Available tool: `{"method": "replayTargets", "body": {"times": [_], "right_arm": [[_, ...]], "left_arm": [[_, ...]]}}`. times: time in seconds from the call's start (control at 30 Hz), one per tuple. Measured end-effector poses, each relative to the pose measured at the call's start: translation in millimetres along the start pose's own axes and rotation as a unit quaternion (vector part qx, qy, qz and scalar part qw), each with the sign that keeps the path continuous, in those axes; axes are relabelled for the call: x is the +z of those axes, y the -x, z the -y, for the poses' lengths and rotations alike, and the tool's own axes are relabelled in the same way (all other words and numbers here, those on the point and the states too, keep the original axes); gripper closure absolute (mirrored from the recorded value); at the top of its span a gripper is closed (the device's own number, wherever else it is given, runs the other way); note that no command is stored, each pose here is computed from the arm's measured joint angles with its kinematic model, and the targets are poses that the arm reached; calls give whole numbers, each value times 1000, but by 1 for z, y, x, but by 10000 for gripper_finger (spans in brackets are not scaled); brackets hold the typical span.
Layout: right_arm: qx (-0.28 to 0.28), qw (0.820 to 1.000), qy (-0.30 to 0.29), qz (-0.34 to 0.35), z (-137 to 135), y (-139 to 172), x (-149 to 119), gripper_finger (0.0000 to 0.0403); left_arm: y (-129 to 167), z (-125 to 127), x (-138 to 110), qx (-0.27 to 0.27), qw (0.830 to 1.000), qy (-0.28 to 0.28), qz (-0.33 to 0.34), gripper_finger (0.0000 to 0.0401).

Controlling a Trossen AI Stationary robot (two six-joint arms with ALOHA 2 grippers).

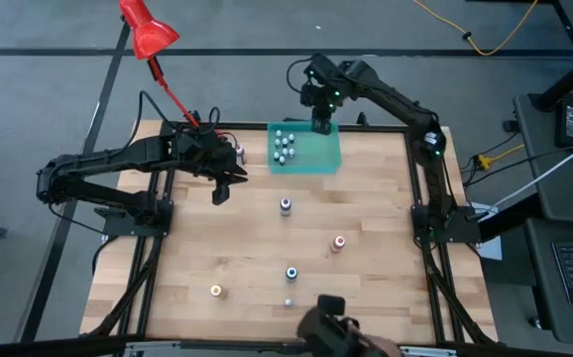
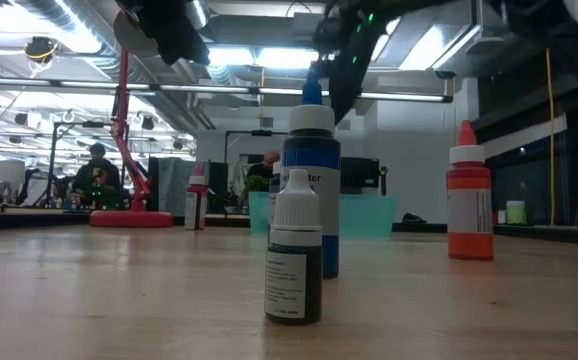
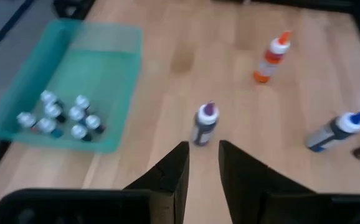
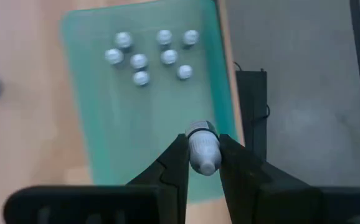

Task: Pick & Place food coloring
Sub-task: Put the small green food coloring bottle into the green bin

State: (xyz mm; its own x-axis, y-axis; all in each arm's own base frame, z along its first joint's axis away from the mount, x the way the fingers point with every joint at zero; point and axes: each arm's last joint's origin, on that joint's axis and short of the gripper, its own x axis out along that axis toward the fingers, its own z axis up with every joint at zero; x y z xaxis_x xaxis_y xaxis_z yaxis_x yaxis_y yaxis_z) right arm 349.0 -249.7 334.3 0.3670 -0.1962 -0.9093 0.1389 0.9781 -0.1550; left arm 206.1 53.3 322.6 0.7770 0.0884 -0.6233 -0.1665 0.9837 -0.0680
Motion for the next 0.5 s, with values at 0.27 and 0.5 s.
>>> {"method": "replayTargets", "body": {"times": [0.27, 0.5], "right_arm": [[55, 998, -1, -27, 2, -70, 5, 327], [73, 996, 15, -43, -3, -102, 7, 331]], "left_arm": [[0, -1, 0, 21, 999, 27, -1, 319], [0, -1, 0, 25, 999, 34, -1, 319]]}}
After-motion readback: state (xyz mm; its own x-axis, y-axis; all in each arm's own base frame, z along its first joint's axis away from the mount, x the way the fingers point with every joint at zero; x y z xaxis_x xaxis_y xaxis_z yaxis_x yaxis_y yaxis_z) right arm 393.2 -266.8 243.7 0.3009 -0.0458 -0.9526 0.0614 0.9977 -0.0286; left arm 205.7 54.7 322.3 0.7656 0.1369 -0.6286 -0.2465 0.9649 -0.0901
